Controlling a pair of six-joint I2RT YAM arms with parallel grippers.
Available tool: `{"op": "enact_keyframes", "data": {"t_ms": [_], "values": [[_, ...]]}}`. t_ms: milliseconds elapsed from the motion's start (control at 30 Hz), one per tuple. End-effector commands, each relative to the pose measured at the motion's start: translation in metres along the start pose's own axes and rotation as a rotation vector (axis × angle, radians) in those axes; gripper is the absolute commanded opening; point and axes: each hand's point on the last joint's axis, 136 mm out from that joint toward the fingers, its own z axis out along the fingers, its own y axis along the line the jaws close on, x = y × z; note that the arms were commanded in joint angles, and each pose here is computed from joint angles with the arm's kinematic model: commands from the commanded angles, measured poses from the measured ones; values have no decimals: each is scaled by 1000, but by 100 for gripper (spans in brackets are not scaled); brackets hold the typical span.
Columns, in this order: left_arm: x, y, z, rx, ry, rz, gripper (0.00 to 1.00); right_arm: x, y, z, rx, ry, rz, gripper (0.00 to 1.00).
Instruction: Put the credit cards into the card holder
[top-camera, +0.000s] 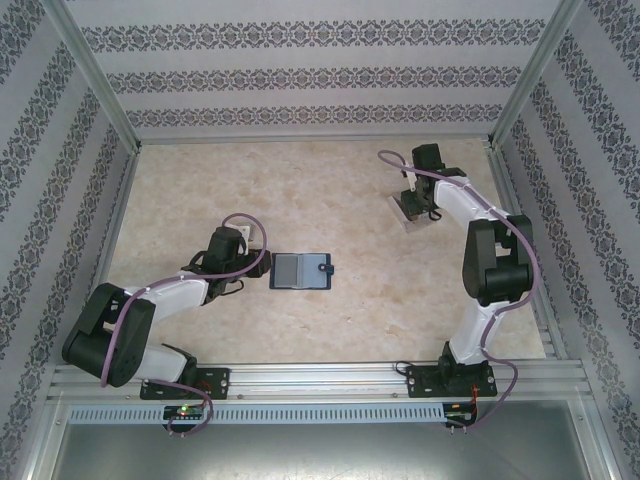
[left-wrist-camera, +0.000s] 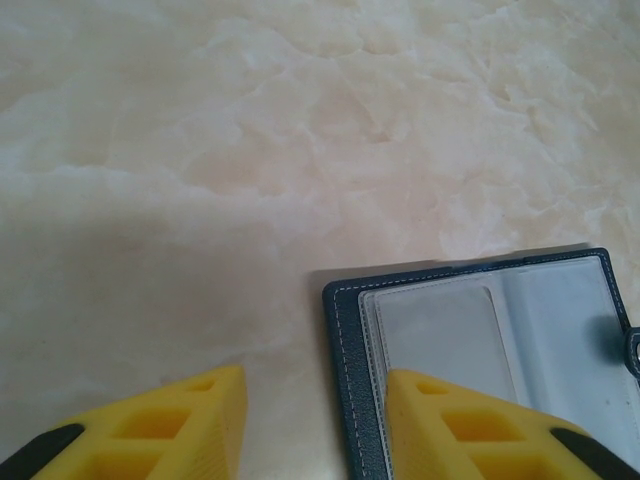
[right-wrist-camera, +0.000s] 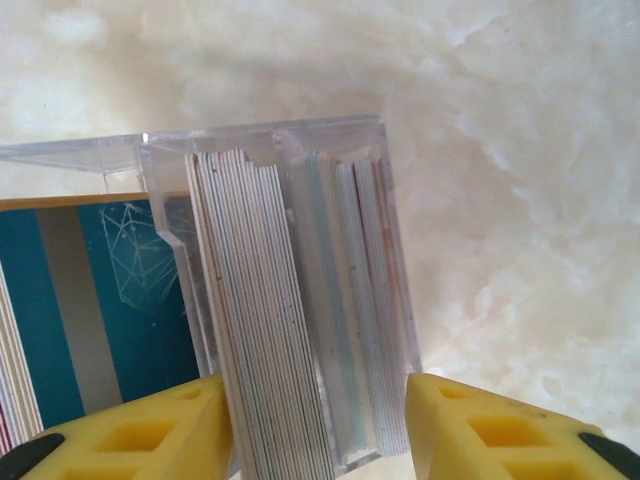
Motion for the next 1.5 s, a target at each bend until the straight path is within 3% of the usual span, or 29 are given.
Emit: {"op": "enact_keyframes", "data": {"t_ms": [0,367,500,633,867,1233,1400,1467], "values": [[-1,-8,1,15,7,27,42,-6,-10,-12,58,-36,-8,47],[-2,-10,1,23,14,29,42,-3,2,-4,48,-25,-50,41],[-1,-5,2,-8,20,30,42,-4,-3,-7,94,-33,-63,41],[0,-8,3,13,22,25,42,0,0,-4,89,0,-84,50],[1,-7,4,9,31,23,42,5,1,9,137,48,-112,50],[1,-9,5,17,43,20,42,-16,-8,-23,212,-106,-96,51],[3,-5,6,-8,55,16,42,-14,-10,-16,228,-70,-108,50],[3,-7,6,2,51,15,42,-12,-6,-13,215,-60,-112,45]]}}
